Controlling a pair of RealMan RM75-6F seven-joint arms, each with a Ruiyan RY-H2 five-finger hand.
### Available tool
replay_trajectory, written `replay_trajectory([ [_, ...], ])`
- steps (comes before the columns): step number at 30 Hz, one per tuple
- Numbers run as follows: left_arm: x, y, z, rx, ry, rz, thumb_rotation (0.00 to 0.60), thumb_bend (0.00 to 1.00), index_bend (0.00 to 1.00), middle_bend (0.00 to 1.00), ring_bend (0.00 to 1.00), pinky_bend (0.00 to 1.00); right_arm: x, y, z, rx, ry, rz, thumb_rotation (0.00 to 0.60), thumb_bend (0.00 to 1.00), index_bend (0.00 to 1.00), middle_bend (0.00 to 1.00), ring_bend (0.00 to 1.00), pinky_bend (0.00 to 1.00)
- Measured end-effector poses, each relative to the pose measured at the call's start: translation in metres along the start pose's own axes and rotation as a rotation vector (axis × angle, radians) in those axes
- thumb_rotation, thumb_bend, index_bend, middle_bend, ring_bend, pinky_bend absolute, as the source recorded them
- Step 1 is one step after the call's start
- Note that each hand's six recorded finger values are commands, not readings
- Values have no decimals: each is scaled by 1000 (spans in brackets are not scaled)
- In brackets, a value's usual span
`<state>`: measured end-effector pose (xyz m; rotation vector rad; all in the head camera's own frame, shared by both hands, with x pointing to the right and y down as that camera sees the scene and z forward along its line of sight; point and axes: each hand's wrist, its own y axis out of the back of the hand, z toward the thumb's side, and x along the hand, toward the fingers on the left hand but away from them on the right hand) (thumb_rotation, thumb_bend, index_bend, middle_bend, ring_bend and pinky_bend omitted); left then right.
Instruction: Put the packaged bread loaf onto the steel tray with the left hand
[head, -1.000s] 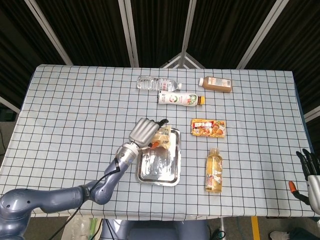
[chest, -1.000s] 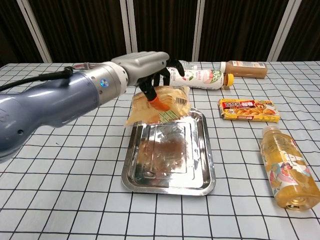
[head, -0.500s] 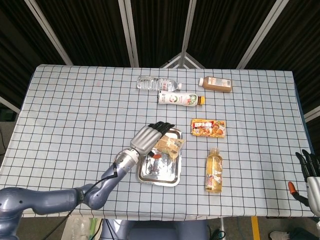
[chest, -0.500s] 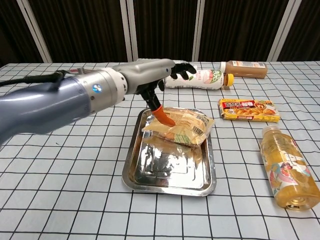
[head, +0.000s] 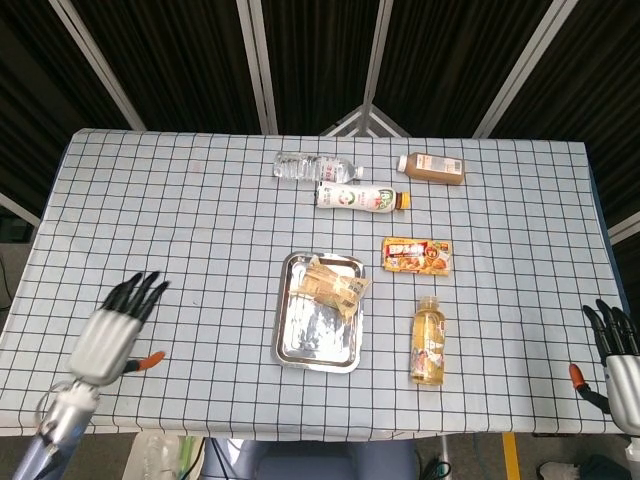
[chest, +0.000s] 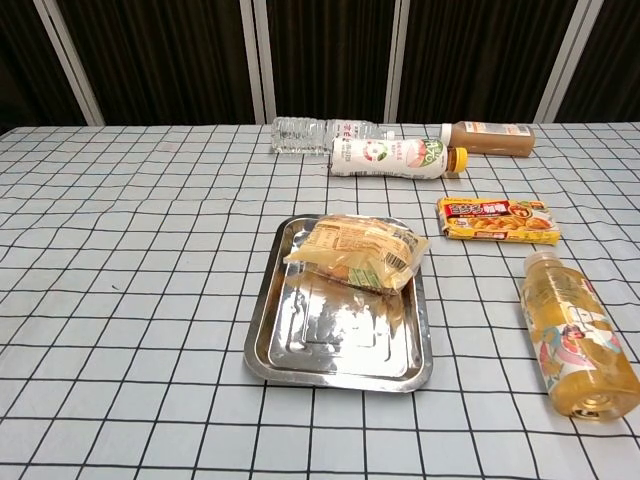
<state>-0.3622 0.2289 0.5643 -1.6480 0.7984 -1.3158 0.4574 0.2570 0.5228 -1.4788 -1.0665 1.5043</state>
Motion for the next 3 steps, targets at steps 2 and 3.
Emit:
replay_trajectory([
  [2,-39,-11,-23,50,71,-24,519,48,0,0,0,128,0,0,3,1,10,-3,600,406,0,0,0,0],
  [3,-51,-14,-30,66,87,-34,519,48,0,0,0,128,0,-1,5,3,17,-5,600,406,0,0,0,0],
])
